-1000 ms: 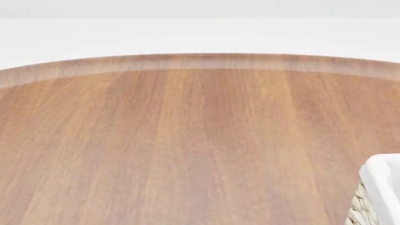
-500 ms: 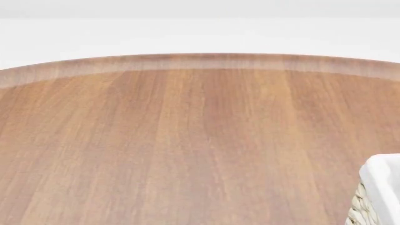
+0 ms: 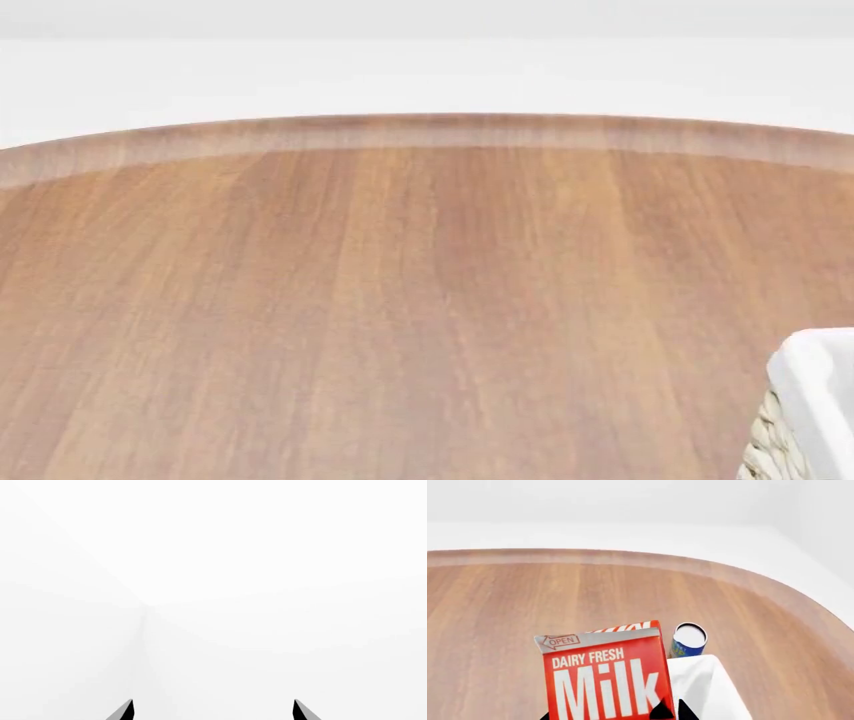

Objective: Pick the milk and place it in the basket.

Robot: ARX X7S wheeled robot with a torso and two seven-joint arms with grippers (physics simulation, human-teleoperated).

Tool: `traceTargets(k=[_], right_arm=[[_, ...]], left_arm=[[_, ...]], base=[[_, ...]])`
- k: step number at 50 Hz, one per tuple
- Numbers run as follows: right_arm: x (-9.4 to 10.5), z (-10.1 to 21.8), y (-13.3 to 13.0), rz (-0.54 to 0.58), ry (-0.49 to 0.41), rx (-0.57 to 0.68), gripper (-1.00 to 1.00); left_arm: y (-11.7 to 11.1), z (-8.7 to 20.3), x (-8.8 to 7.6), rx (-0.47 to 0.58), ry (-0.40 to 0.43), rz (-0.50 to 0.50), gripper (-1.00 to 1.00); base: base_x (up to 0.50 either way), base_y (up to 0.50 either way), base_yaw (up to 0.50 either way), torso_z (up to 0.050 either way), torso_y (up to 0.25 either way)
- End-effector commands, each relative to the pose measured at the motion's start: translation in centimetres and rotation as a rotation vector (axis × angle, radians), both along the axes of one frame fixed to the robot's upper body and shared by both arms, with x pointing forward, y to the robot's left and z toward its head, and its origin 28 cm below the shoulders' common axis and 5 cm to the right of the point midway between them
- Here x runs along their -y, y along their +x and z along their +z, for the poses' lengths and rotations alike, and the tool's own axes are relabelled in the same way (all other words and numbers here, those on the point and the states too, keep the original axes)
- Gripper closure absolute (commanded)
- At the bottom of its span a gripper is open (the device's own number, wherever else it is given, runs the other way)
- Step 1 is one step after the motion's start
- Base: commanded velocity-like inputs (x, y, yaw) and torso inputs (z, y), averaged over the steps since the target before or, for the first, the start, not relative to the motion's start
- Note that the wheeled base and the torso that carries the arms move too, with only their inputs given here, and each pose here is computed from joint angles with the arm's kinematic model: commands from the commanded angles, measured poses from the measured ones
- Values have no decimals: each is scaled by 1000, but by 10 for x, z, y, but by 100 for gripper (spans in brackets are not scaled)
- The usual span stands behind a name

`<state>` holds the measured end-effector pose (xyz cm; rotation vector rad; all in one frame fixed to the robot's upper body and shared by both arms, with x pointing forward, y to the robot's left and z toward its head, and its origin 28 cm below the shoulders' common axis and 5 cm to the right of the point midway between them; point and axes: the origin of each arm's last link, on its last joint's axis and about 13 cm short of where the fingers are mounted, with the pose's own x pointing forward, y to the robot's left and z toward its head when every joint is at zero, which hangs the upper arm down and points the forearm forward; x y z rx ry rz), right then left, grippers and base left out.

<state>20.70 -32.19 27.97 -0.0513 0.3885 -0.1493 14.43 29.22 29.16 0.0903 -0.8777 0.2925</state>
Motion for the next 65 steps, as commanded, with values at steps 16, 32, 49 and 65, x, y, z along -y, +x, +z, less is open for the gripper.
traceTargets(k=[16,32,49,65], right_arm=[[7,8,-7,-36,0,65,100],[9,8,-10,-56,-1,59,100],[9,7,-12,-69,4,62,100],[11,6,-14,-78,3,53,100]], left_arm=[[-1,4,-1,40,19,5,-100],[-1,3,-1,57,17,-4,-100],[-3,2,-1,61,18,-16,-100],[-4,2,-1,68,30,-11,-100]], base=[[0,0,0,1,-113],[0,0,0,0,-11],[0,0,0,0,-107],[0,0,0,0,0]])
